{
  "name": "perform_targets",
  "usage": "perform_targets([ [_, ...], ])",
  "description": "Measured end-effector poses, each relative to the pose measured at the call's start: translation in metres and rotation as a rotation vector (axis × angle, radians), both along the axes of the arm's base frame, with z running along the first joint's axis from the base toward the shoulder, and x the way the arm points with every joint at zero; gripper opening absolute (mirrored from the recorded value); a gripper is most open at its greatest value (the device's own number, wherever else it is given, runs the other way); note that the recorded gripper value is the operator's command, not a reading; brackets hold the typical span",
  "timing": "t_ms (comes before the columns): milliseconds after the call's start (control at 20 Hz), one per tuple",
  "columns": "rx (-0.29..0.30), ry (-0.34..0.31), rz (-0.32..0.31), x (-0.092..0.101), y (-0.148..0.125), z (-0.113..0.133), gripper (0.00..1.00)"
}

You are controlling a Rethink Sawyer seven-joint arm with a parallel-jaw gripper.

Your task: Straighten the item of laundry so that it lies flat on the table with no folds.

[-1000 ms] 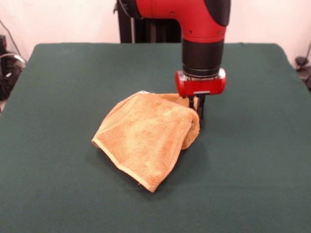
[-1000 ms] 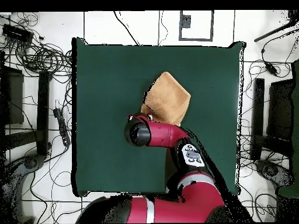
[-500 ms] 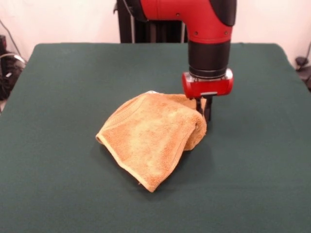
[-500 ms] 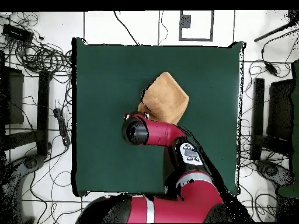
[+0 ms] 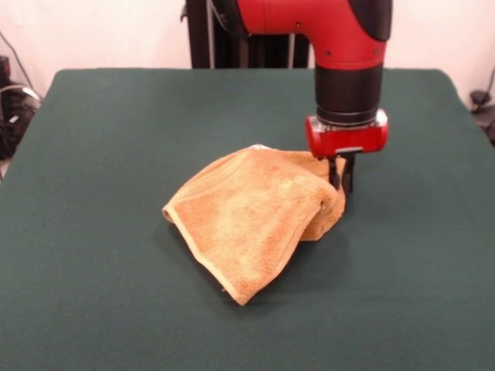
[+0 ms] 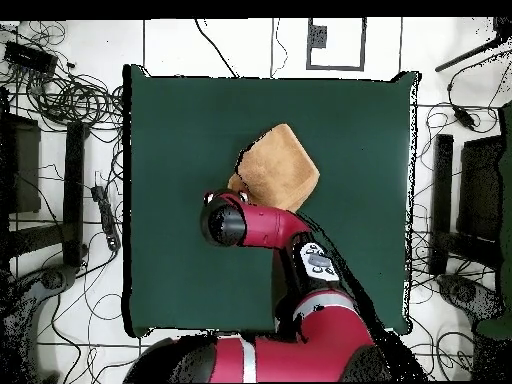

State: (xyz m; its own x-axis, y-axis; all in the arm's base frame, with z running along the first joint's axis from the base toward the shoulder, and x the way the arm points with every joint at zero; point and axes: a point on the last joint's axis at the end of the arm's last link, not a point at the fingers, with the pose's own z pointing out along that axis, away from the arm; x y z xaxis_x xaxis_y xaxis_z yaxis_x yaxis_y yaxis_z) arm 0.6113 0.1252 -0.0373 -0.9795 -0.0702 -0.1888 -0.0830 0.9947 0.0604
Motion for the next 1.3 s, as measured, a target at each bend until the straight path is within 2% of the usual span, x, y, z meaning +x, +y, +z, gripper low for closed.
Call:
perform_targets([
  [850, 0.037, 0.009, -0.015, 0.0, 0.036, 0.006, 0.0],
  [1300, 0.057, 0.007, -0.027, 0.0, 0.062, 0.019, 0.0],
])
